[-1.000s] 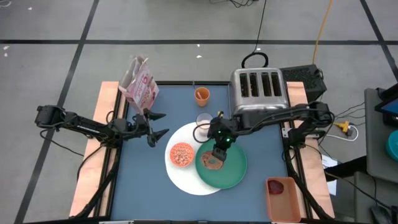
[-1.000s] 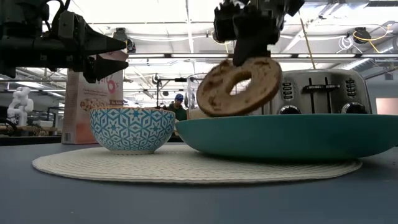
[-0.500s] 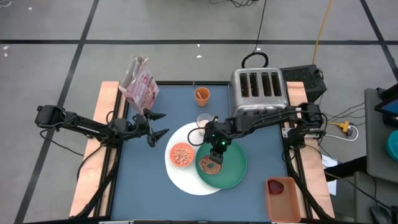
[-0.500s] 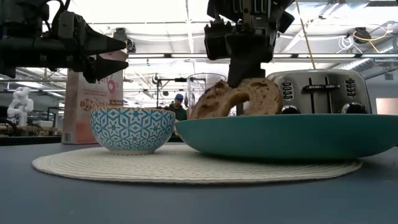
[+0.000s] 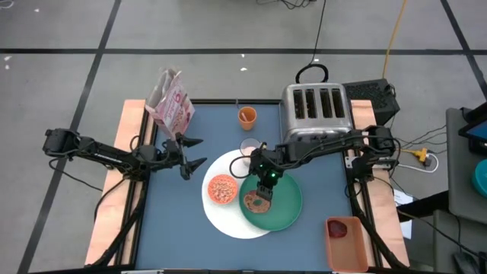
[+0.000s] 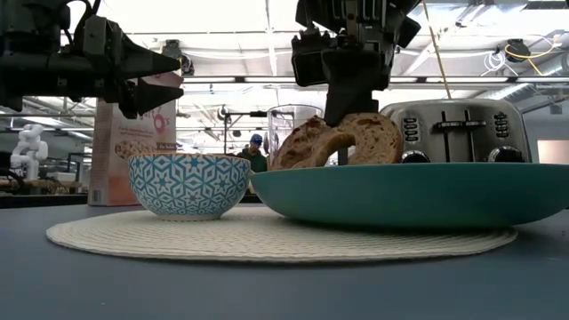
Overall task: Arrange a breakfast setting
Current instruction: Put the toasted bagel on the green plate
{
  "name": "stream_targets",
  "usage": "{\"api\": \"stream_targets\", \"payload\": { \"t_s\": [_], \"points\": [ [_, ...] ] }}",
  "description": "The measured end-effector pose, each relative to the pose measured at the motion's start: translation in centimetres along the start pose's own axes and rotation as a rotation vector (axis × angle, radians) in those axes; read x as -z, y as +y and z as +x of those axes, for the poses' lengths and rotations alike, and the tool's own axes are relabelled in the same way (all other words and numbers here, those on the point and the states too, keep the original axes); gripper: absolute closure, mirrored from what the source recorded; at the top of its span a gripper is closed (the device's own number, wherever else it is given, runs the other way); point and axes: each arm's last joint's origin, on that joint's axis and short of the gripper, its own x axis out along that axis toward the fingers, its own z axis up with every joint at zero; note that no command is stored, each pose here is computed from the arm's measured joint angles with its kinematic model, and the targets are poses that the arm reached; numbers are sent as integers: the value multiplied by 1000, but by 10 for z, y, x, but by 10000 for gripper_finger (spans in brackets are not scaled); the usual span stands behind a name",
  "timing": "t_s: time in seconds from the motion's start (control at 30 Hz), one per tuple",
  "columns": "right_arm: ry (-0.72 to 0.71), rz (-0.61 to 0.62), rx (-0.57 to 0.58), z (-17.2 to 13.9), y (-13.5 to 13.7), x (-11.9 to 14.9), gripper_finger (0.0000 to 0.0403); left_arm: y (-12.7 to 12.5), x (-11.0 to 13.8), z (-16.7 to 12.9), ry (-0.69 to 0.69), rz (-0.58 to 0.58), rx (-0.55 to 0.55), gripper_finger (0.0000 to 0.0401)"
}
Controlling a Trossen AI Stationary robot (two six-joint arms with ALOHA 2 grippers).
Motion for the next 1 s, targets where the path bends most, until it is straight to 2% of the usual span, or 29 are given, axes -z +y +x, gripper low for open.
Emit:
{"api": "stream_targets", "payload": {
  "t_s": [0.27, 0.57, 1.0],
  "points": [
    [-1, -7, 3, 0, 0, 0, 334, 0, 0, 0, 0, -2, 0, 11],
    [-10, 6, 58, 0, -2, 1, 332, 0, 0, 0, 0, -2, 0, 11],
    [8, 15, 70, 0, -3, 3, 247, 0, 0, 0, 0, -2, 0, 11]
  ]
}}
